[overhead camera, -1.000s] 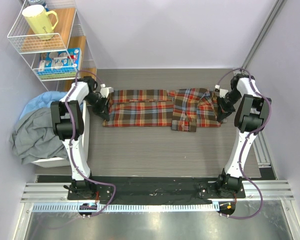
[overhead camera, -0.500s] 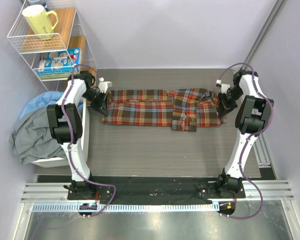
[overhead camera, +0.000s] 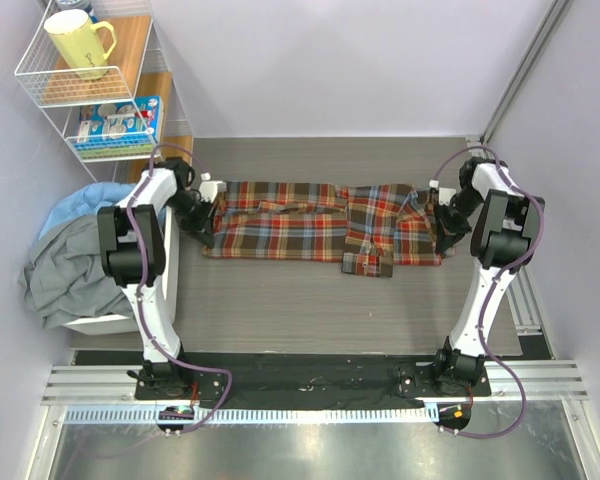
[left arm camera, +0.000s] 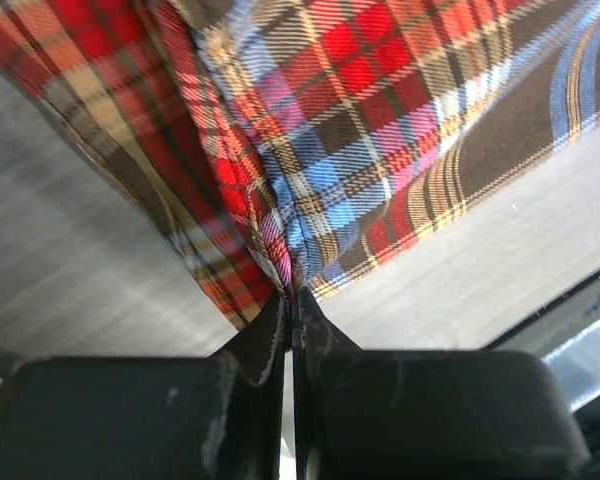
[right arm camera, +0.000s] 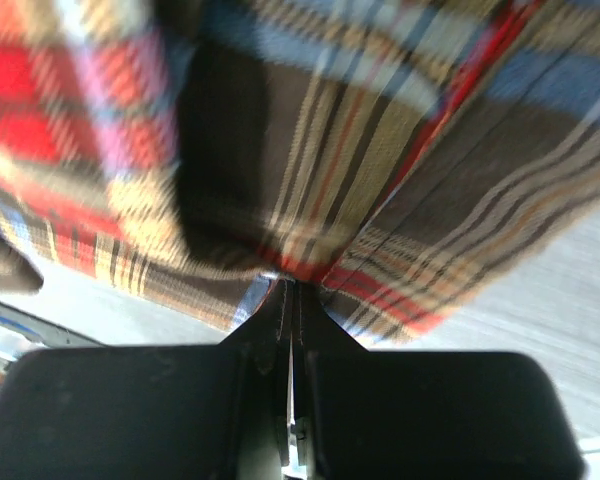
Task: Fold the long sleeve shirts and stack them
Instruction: Fold the shirt
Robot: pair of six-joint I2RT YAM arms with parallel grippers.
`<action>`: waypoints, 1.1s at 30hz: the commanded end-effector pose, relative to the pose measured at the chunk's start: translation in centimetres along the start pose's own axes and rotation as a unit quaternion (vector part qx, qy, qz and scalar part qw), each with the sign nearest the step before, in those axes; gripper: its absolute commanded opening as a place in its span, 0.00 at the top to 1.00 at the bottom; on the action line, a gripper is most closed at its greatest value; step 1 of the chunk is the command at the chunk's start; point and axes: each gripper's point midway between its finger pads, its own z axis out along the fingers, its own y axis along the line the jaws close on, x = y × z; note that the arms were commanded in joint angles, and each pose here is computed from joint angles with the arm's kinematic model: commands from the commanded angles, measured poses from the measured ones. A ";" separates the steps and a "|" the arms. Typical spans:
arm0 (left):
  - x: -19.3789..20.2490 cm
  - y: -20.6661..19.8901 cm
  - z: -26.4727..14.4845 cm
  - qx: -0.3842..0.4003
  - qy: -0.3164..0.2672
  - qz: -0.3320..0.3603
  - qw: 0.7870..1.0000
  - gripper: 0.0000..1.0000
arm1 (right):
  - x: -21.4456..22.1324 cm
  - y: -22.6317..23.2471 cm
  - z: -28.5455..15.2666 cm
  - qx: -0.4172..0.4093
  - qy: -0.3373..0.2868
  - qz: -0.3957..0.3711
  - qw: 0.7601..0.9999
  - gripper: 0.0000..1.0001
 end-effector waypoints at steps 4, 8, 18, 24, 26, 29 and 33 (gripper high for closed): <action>-1.3 1.9 0.7 -0.030 -0.017 -0.007 0.999 1.00 | -3.8 -3.8 -1.1 0.091 -0.052 0.008 0.994 0.95; -0.5 0.9 0.0 -0.015 -0.012 0.013 1.000 0.90 | -3.7 -4.2 -1.6 0.095 -0.039 -0.022 0.995 0.78; -4.6 -4.7 -7.6 -0.001 -0.186 0.126 0.974 0.29 | -3.0 3.7 -9.9 -0.006 -0.137 -0.108 0.985 0.36; -7.0 -6.4 -9.9 0.014 -0.251 0.146 0.957 0.23 | -2.0 5.4 -8.7 0.030 -0.136 -0.183 0.973 0.33; -7.4 -6.6 -10.3 0.012 -0.260 0.152 0.954 0.23 | -1.7 6.5 -8.7 0.018 -0.139 -0.211 0.967 0.33; -7.8 -6.7 -10.7 0.010 -0.276 0.158 0.948 0.23 | -1.5 9.5 -7.6 0.011 -0.130 -0.267 0.955 0.35; -8.2 -7.0 -10.9 0.013 -0.288 0.158 0.945 0.24 | -0.9 13.3 -4.1 0.017 -0.105 -0.338 0.935 0.36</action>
